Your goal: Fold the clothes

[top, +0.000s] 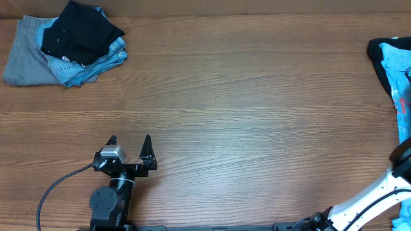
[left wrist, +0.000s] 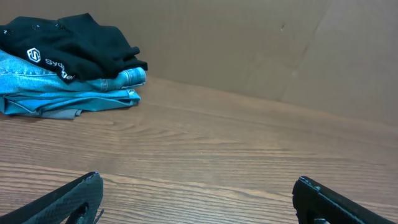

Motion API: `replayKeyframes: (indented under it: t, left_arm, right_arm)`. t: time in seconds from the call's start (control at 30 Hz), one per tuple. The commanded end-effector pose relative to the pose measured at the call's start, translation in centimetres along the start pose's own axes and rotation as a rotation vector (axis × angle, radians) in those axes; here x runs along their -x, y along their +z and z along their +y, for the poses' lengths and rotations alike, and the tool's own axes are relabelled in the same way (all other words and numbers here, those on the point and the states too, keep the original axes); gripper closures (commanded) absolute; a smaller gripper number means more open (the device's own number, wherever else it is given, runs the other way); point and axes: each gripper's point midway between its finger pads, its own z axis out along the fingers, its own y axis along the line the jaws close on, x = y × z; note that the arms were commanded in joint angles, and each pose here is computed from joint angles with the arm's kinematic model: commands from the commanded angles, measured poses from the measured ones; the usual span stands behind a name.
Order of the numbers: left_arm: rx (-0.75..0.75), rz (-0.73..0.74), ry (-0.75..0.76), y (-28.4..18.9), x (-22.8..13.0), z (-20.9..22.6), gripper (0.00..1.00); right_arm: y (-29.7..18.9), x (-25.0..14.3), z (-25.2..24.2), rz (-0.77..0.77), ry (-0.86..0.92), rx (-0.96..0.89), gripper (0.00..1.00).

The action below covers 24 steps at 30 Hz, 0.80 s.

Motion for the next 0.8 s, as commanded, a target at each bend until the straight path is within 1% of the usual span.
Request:
replayKeyframes:
  t: [0.0, 0.07, 0.2, 0.27, 0.33, 0.37, 0.43, 0.5, 0.57, 0.7, 0.77]
  left_arm:
    - [0.004, -0.007, 0.012, 0.0, 0.0, 0.1, 0.0]
    - [0.004, -0.007, 0.012, 0.0, 0.0, 0.1, 0.0]
    - [0.004, -0.007, 0.012, 0.0, 0.1, 0.1, 0.0]
    - [0.004, -0.007, 0.012, 0.0, 0.1, 0.1, 0.0]
    - [0.004, -0.007, 0.013, 0.0, 0.1, 0.1, 0.0]
    - [0.004, -0.007, 0.012, 0.0, 0.1, 0.1, 0.0]
    - [0.004, -0.007, 0.012, 0.0, 0.0, 0.1, 0.0]
    - [0.004, -0.007, 0.012, 0.0, 0.1, 0.1, 0.0]
    - [0.004, -0.007, 0.012, 0.0, 0.0, 0.1, 0.0]
    - [0.004, -0.007, 0.012, 0.0, 0.0, 0.1, 0.0]
    - [0.004, -0.007, 0.012, 0.0, 0.1, 0.1, 0.0]
  right_arm:
    - [-4.7, 2.0, 12.8, -0.073, -0.109, 0.25, 0.96]
    - [-4.8, 0.5, 17.3, -0.047, -0.141, 0.304, 0.96]
    - [-4.7, -5.4, 27.6, 0.055, -0.225, 0.435, 0.96]
    - [-5.3, -9.5, 33.2, 0.106, -0.301, 0.506, 0.96]
    - [-6.3, -13.3, 37.8, 0.146, -0.37, 0.57, 0.96]
    - [-7.1, -16.1, 40.6, 0.177, -0.405, 0.608, 0.96]
    - [-8.7, -20.7, 44.7, 0.223, -0.444, 0.657, 0.96]
    - [-10.7, -25.2, 48.3, 0.259, -0.495, 0.705, 0.96]
    - [-13.5, -31.0, 52.1, 0.293, -0.553, 0.757, 0.96]
    - [-17.6, -38.5, 55.8, 0.316, -0.614, 0.799, 0.96]
    - [-19.8, -41.6, 56.9, 0.345, -0.634, 0.839, 0.96]
